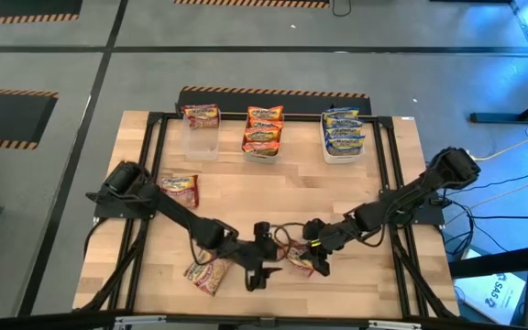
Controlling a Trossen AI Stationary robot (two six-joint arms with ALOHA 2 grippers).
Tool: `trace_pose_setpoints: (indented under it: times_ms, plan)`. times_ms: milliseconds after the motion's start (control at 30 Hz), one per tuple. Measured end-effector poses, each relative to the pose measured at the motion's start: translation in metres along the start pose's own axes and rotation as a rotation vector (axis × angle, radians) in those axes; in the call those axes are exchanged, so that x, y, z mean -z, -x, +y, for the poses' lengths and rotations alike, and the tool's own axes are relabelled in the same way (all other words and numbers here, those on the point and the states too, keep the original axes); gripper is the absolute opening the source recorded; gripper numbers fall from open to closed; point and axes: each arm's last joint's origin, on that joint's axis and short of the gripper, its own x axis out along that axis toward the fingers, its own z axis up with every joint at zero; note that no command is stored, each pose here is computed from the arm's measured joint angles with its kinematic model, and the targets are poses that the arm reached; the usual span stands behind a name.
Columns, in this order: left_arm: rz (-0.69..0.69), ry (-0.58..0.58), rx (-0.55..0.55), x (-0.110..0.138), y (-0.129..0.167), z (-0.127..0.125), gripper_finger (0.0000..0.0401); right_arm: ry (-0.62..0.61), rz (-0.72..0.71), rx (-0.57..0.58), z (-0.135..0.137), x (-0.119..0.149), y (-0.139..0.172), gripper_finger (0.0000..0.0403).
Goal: Sort Maruchan noodles
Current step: Put the red noodle pack into the transparent bin
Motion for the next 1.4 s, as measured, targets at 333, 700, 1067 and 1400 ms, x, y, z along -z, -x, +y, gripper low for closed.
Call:
trace_pose_setpoints:
  times_ms: [333,700,1067,1400]
  plan:
    - [-0.008,0.071,0.094,-0.016,-0.005,0.019,0.0325,0.176,0.061,0.018,0.022,-0.002,-0.021,0.0037]
    - [0.228,0.005,0.117,-0.022,-0.032,0.009,0.0315,0.266,0.061,0.087,0.045,-0.026,-0.016,0.0037]
    - [0.205,-0.021,0.125,-0.035,-0.030,0.001,0.0314,0.241,0.065,0.081,0.046,-0.027,-0.014,0.0037]
    - [0.175,-0.001,-0.031,-0.037,-0.030,0.007,0.0314,0.224,0.089,0.089,0.043,-0.024,-0.017,0.0037]
